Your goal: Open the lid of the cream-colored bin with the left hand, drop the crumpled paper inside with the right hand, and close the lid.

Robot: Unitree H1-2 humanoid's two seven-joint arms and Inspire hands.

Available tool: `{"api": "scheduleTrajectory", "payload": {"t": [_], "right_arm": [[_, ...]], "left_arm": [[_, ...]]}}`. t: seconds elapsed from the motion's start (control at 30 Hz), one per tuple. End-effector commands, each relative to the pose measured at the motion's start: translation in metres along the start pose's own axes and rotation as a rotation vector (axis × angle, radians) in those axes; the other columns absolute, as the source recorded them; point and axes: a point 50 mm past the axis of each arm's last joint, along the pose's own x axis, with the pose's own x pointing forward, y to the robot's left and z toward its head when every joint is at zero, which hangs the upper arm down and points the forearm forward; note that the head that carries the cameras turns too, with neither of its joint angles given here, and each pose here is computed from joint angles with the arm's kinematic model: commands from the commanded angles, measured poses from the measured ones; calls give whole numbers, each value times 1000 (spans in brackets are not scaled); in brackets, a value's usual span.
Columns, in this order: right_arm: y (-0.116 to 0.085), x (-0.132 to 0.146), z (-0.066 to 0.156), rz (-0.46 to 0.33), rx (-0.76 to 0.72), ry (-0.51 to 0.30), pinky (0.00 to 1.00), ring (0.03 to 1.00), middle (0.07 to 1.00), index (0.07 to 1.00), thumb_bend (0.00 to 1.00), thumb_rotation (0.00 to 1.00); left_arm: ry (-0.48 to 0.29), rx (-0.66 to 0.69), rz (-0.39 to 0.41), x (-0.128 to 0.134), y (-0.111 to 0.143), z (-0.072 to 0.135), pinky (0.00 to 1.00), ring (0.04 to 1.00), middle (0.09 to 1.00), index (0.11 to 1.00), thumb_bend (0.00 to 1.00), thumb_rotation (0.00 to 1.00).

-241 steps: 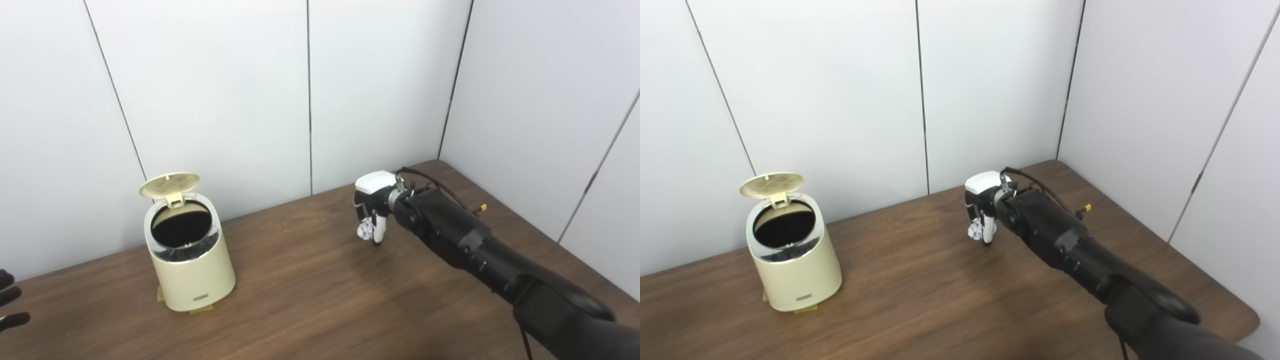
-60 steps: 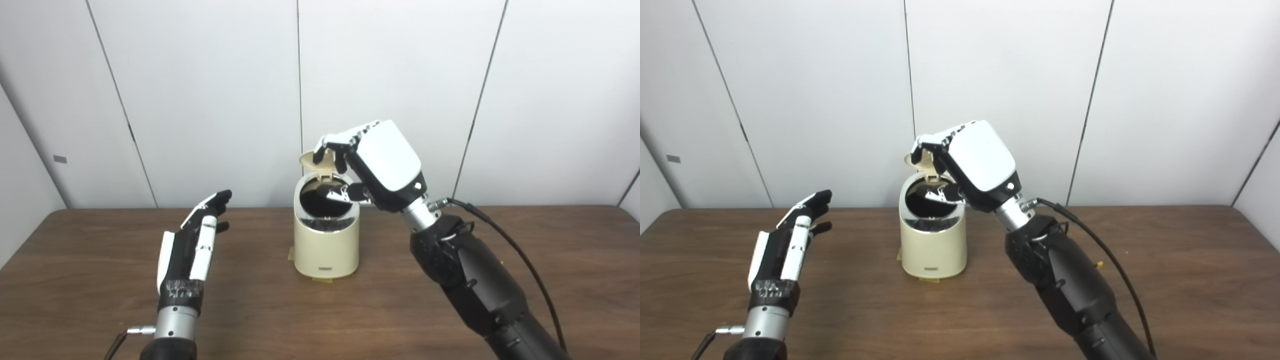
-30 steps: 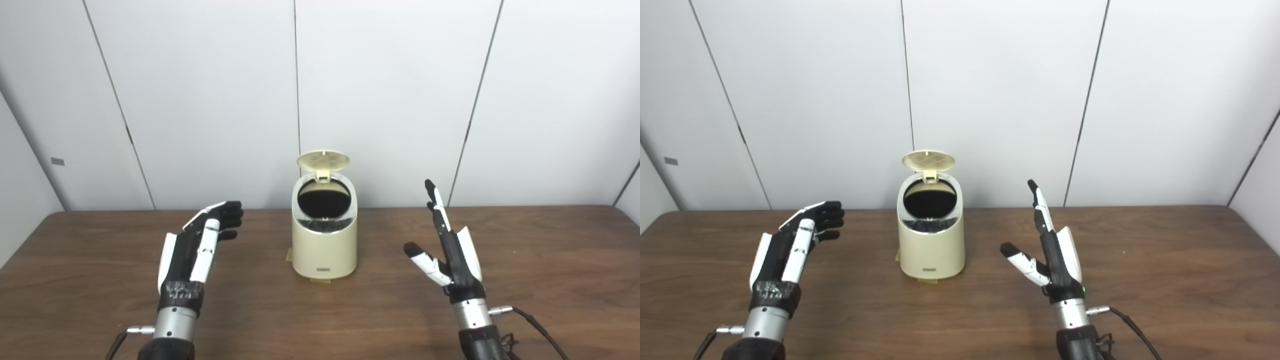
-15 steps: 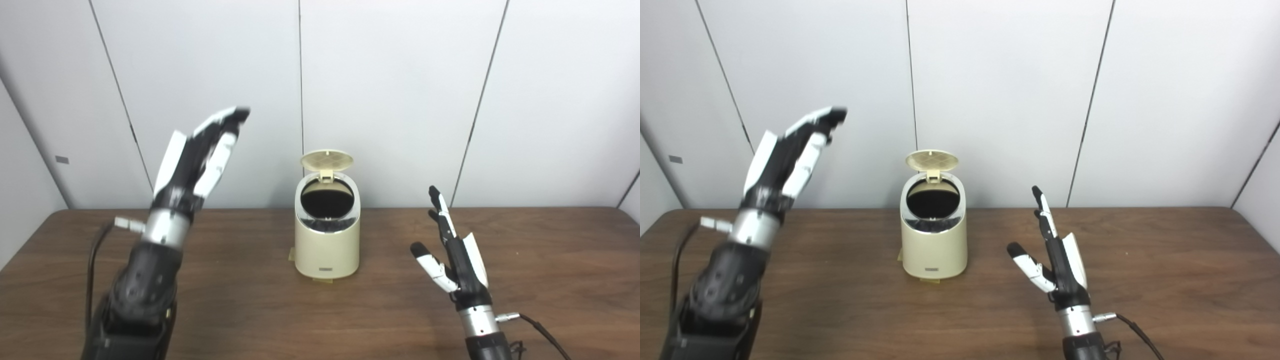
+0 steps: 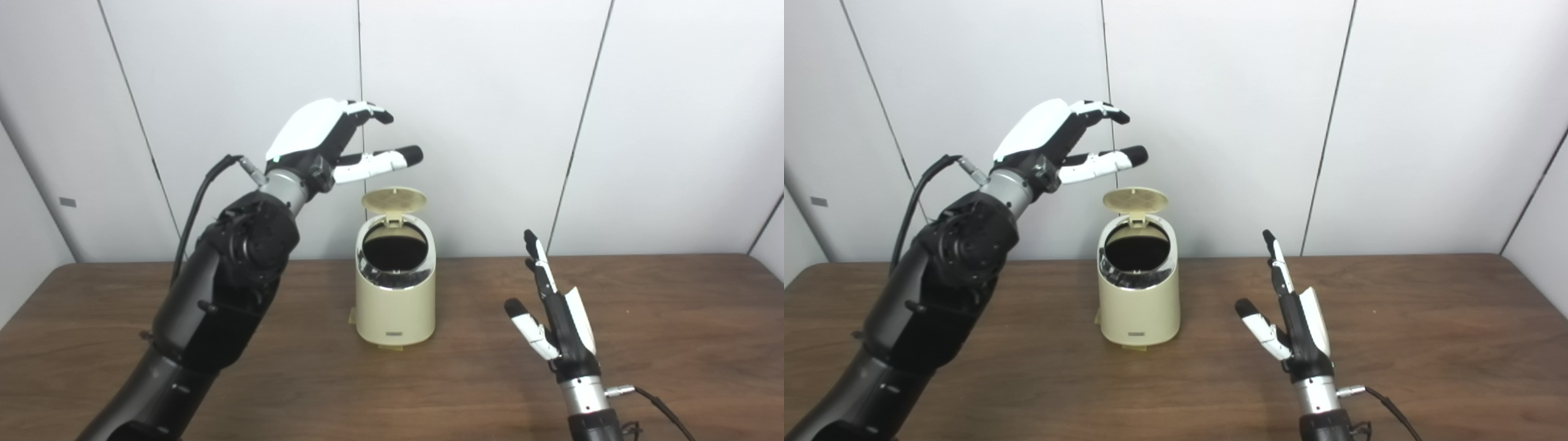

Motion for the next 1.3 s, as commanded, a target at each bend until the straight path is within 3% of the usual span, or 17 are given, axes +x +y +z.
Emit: {"api": "scheduleTrajectory", "payload": {"t": [0.0, 0.2, 0.47, 0.63, 0.73, 1.27], "right_arm": [[20, -46, -18, 40, 16, 105, 941, 983, 999, 1000, 540, 973], [22, -44, -14, 32, 14, 113, 933, 978, 996, 991, 535, 927], [19, -44, -14, 30, 9, 116, 932, 978, 996, 992, 540, 903], [17, -44, -15, 30, 15, 111, 927, 976, 994, 989, 522, 877], [16, -44, -16, 28, 13, 116, 925, 975, 992, 988, 529, 885], [13, -43, -17, 28, 7, 132, 883, 960, 989, 992, 528, 887]], "left_arm": [[-50, 77, 75, 15, 26, 16, 1000, 974, 899, 837, 988, 999], [-52, 173, 36, 18, 4, 7, 1000, 999, 880, 837, 1000, 1000], [-28, 202, 28, 13, -13, -1, 1000, 1000, 900, 842, 1000, 1000], [-4, 187, 25, 7, -20, -1, 1000, 1000, 918, 841, 1000, 1000], [10, 176, 19, 3, -23, 0, 1000, 1000, 981, 837, 1000, 1000], [3, 140, -17, -19, -49, 0, 1000, 954, 924, 828, 1000, 1000]]}}
